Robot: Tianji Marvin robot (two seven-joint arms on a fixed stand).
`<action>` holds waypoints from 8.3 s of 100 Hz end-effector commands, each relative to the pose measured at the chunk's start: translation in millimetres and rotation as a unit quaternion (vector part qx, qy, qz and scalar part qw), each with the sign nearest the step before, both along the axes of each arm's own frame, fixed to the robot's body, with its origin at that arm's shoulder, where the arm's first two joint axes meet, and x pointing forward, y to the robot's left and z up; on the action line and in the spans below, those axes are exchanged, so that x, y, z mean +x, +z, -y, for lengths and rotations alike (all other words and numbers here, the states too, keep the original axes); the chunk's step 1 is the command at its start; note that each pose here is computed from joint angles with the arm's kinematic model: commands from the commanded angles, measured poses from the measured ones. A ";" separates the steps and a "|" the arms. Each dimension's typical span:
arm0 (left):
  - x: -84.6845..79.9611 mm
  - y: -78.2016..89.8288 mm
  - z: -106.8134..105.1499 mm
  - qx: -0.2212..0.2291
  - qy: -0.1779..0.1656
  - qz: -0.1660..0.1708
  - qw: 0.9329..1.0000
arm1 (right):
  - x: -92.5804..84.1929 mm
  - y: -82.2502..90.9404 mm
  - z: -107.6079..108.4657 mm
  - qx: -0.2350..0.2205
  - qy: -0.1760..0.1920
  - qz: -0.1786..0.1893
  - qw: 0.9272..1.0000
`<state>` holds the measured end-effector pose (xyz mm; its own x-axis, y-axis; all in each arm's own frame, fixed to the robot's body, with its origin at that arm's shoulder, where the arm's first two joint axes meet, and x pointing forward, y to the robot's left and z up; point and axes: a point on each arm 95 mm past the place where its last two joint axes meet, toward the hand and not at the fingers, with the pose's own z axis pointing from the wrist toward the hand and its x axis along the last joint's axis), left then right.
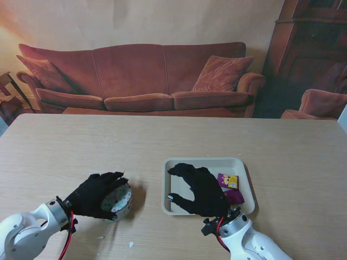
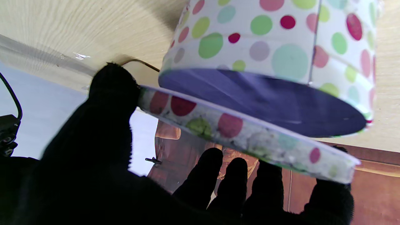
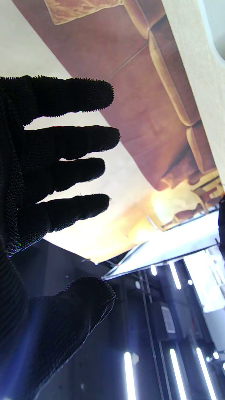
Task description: Pour cookies into a cookie box
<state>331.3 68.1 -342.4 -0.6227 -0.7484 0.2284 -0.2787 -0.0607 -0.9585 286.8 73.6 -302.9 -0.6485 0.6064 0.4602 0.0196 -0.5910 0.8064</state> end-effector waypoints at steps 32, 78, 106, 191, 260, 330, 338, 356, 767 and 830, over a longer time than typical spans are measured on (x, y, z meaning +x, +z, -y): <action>-0.1 2.3 -2.1 -0.020 0.008 0.010 1.000 | -2.0 -0.7 -1.7 -0.001 0.000 -0.005 1.000; 0.0 10.2 -9.2 -0.040 0.017 0.044 0.998 | -1.3 -1.7 -2.2 -0.003 0.002 -0.008 1.000; 8.7 26.1 -29.5 -0.039 0.047 0.077 0.995 | -0.9 -1.8 -2.2 -0.004 0.002 -0.009 1.000; 60.2 -10.6 -142.8 0.009 0.238 0.073 0.968 | 0.3 -3.7 -2.3 -0.012 0.002 -0.015 1.000; 61.2 -79.6 -141.9 0.032 0.291 -0.032 0.956 | 1.3 -4.9 -2.2 -0.014 0.004 -0.019 1.000; 61.6 -55.3 -130.5 -0.055 0.286 -0.021 0.956 | 2.0 -5.0 -0.8 -0.014 0.002 -0.022 1.000; 63.4 -43.3 -131.3 -0.057 0.280 -0.005 0.958 | 2.0 -5.2 -0.6 -0.015 0.002 -0.023 1.000; 67.8 -14.9 -134.7 -0.064 0.266 0.045 0.961 | 2.0 -5.0 -0.2 -0.016 0.002 -0.022 1.000; -29.6 61.0 12.7 -0.250 0.076 0.043 0.964 | 78.3 -102.7 139.3 0.058 -0.369 -0.285 0.883; -30.8 63.6 5.9 -0.263 0.089 0.062 0.959 | 69.1 -52.6 128.2 0.160 -0.345 -0.180 0.907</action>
<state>303.0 62.6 -276.5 -0.5465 -0.6480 0.5306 -0.0972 -0.5802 -0.8087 355.7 -64.1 -366.3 0.1065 0.6277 0.7711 -0.2088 -0.7441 0.6346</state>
